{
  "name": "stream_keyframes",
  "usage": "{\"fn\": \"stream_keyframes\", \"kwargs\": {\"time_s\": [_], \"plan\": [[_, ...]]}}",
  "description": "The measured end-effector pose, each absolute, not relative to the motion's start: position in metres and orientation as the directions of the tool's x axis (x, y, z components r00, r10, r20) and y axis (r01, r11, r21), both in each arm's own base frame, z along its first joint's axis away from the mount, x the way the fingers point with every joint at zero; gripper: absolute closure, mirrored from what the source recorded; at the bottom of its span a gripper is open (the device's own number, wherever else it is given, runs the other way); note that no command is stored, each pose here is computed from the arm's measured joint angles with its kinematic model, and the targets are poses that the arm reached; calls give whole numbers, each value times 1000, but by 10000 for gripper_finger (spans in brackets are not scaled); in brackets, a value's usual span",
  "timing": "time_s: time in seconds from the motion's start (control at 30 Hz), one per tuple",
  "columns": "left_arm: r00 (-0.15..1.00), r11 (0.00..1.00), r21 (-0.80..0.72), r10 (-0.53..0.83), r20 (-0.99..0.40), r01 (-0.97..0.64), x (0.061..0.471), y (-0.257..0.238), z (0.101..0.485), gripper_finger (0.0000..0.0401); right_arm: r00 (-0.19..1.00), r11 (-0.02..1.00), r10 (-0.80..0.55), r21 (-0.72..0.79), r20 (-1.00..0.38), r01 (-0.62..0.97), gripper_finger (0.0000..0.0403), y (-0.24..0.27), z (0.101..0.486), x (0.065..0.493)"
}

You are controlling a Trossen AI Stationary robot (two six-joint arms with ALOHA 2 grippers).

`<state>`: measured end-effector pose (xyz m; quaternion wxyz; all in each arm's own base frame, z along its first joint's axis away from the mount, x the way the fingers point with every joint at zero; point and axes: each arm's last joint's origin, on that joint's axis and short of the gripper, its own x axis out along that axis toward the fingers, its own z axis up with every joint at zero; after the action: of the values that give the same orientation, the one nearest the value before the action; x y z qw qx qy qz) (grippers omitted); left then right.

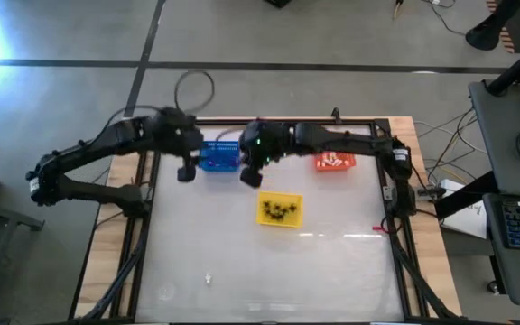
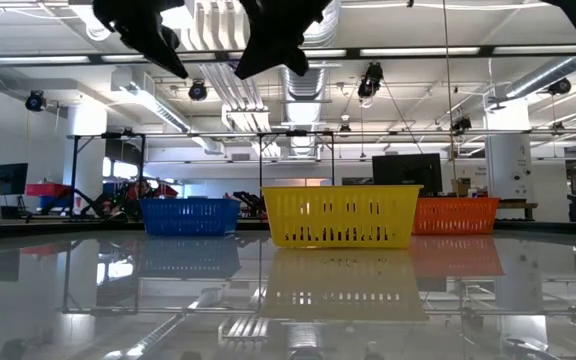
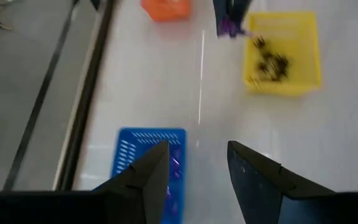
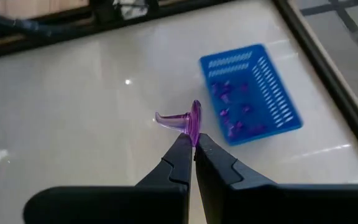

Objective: Sort Halloween decoration
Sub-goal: Put the purple witch hat toy into the blue bin

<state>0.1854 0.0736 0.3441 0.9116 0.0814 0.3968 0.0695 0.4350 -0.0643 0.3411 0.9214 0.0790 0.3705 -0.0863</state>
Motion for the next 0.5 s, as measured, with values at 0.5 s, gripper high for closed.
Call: {"fn": "stream_keyframes", "kwargs": {"time_s": [0.5], "plan": [[782, 997, -41, 28, -623, -69, 192, 148, 326, 255, 824, 981, -78, 102, -560, 163, 394, -150, 338, 438]]}}
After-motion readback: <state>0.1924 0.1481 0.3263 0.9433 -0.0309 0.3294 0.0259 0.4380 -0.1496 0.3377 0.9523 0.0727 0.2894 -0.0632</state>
